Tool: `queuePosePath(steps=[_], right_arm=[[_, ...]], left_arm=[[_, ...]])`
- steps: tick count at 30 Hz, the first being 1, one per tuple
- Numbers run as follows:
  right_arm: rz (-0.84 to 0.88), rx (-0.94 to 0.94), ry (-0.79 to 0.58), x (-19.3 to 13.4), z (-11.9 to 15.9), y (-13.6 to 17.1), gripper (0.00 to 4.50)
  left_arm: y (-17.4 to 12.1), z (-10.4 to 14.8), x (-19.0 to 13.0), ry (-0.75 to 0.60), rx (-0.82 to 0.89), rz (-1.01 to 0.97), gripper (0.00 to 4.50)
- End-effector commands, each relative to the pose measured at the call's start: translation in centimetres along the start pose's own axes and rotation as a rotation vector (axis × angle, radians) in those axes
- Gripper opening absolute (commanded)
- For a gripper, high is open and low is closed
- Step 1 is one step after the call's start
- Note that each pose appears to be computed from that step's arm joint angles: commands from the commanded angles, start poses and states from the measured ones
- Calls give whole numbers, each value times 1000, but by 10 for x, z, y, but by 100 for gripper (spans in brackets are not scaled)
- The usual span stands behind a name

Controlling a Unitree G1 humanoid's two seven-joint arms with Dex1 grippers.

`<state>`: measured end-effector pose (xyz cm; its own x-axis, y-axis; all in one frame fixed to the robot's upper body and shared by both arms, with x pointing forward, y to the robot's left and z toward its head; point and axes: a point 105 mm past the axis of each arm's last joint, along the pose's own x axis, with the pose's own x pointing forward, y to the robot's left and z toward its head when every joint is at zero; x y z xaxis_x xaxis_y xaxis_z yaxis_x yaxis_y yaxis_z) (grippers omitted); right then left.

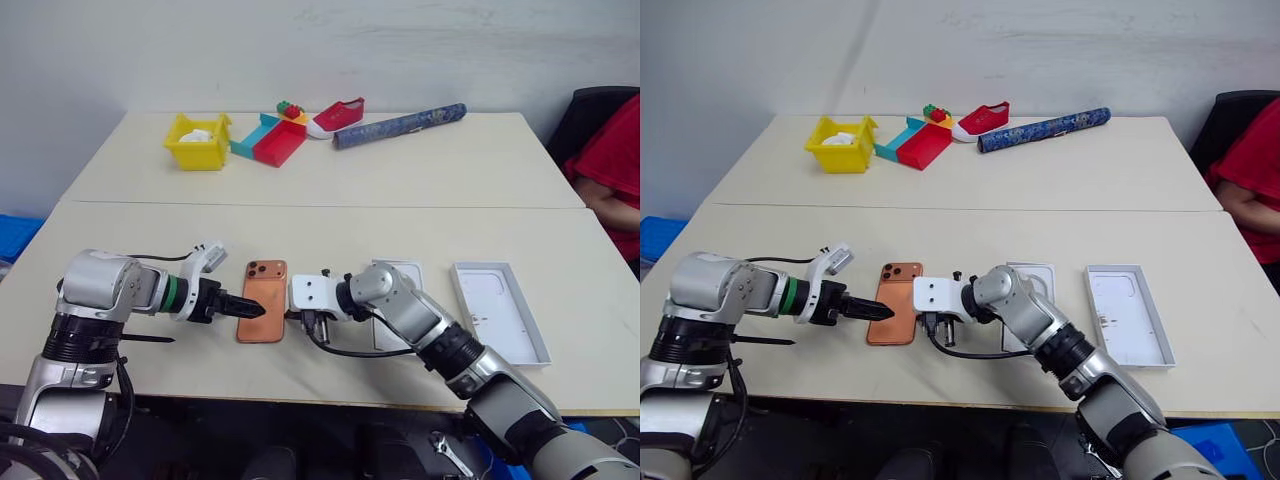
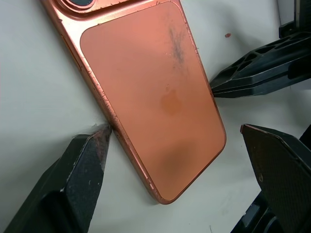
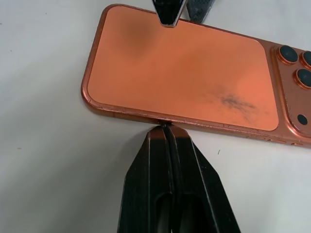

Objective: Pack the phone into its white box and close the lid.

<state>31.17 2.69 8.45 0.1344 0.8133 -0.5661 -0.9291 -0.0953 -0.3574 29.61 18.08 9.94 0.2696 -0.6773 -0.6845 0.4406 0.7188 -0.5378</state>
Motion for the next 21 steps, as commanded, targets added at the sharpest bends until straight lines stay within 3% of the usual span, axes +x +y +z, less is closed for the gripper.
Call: queuePosePath(steps=[1, 12, 21], right_arm=[[-26, -16, -26, -2, 8, -6, 0], [-13, -14, -14, -4, 0, -3, 0], [-14, -15, -1, -7, -6, -1, 0]], left_arm=[[4, -30, 18, 107, -138, -61, 448], [0, -25, 20, -51, -346, -344, 448], [5, -15, 11, -100, -355, -357, 448]])
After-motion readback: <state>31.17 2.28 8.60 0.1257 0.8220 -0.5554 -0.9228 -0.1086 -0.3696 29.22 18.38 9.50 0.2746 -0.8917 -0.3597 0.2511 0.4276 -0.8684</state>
